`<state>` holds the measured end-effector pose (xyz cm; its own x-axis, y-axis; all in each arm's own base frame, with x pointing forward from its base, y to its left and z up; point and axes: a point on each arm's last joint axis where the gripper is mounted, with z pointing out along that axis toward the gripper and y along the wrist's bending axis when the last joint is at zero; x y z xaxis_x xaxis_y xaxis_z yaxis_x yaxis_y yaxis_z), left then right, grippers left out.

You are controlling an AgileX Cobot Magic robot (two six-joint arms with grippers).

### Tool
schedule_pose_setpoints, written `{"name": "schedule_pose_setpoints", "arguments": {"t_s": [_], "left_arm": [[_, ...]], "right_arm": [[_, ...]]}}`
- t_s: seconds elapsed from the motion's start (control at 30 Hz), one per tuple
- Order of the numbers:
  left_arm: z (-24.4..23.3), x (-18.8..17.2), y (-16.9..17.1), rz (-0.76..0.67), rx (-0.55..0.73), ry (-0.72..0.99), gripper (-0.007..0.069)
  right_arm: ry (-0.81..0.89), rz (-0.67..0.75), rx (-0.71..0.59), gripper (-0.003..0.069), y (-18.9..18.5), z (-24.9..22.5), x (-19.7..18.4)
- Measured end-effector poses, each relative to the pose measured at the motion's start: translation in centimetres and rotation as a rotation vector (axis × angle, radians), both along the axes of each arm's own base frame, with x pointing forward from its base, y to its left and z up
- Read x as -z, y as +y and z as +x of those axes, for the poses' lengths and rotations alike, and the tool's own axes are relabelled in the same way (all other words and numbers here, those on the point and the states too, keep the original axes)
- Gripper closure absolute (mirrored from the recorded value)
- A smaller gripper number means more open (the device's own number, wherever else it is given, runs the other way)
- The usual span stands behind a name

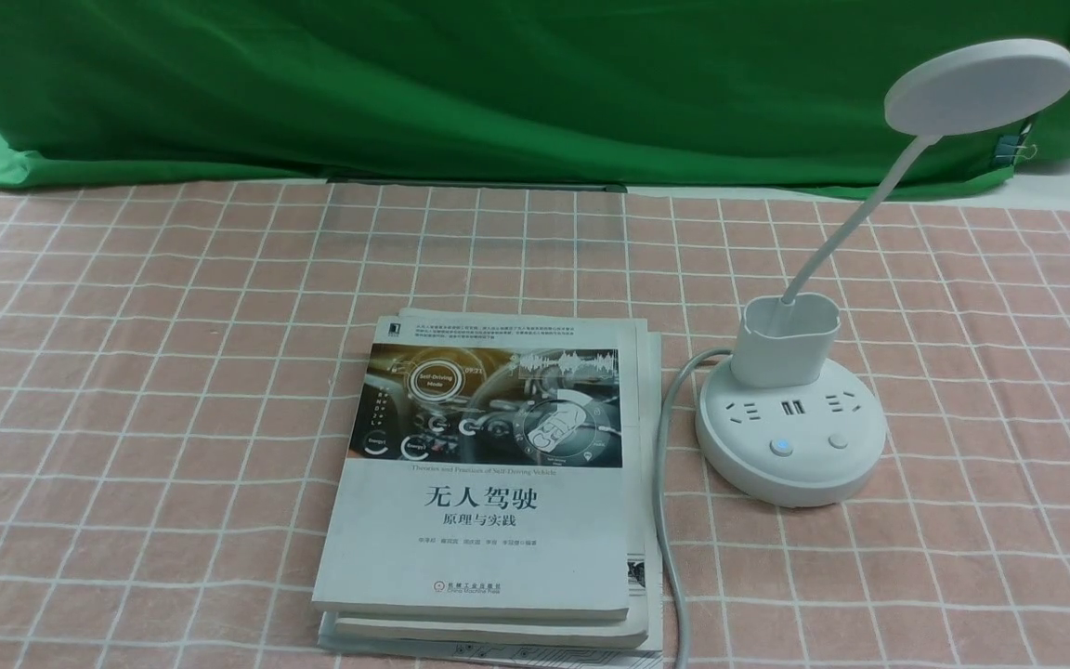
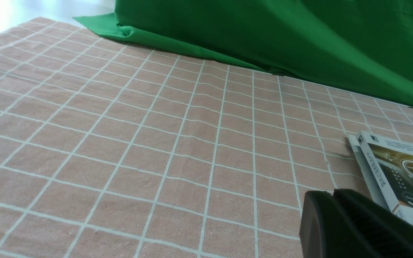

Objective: Turn on the table lamp on the pink coffee tablecloth with your hand.
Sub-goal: 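Press the button on the base of the white desk lamp with the right gripper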

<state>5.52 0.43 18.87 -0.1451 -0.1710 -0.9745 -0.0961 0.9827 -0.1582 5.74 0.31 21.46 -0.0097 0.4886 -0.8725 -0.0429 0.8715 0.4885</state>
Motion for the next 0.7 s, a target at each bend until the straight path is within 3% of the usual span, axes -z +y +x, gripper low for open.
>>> {"name": "schedule_pose_setpoints", "arguments": {"t_s": [0.1,0.17,0.23,0.3,0.53,0.7], "left_arm": [[0.0,0.0,0.0,-0.001,0.000,0.000,0.0606],[0.0,0.0,0.0,0.000,0.000,0.000,0.0606],[0.0,0.0,0.0,0.000,0.000,0.000,0.0606],[0.0,0.0,0.0,0.000,0.000,0.000,0.0606],[0.0,0.0,0.0,0.000,0.000,0.000,0.0606],[0.0,0.0,0.0,0.000,0.000,0.000,0.0606]], "right_arm": [[0.086,-0.094,-0.032,0.0592,0.3,0.4,-2.2],[0.275,-0.248,-0.113,0.0624,0.8,2.1,-5.2],[0.336,-0.284,-0.143,0.0626,0.9,2.7,-5.6],[0.560,-0.376,-0.251,0.0626,1.3,5.4,-7.0],[0.913,-0.449,-0.423,0.0626,1.8,13.1,-6.3],[0.971,-0.485,-0.492,0.0627,3.1,17.5,-5.0]]}}
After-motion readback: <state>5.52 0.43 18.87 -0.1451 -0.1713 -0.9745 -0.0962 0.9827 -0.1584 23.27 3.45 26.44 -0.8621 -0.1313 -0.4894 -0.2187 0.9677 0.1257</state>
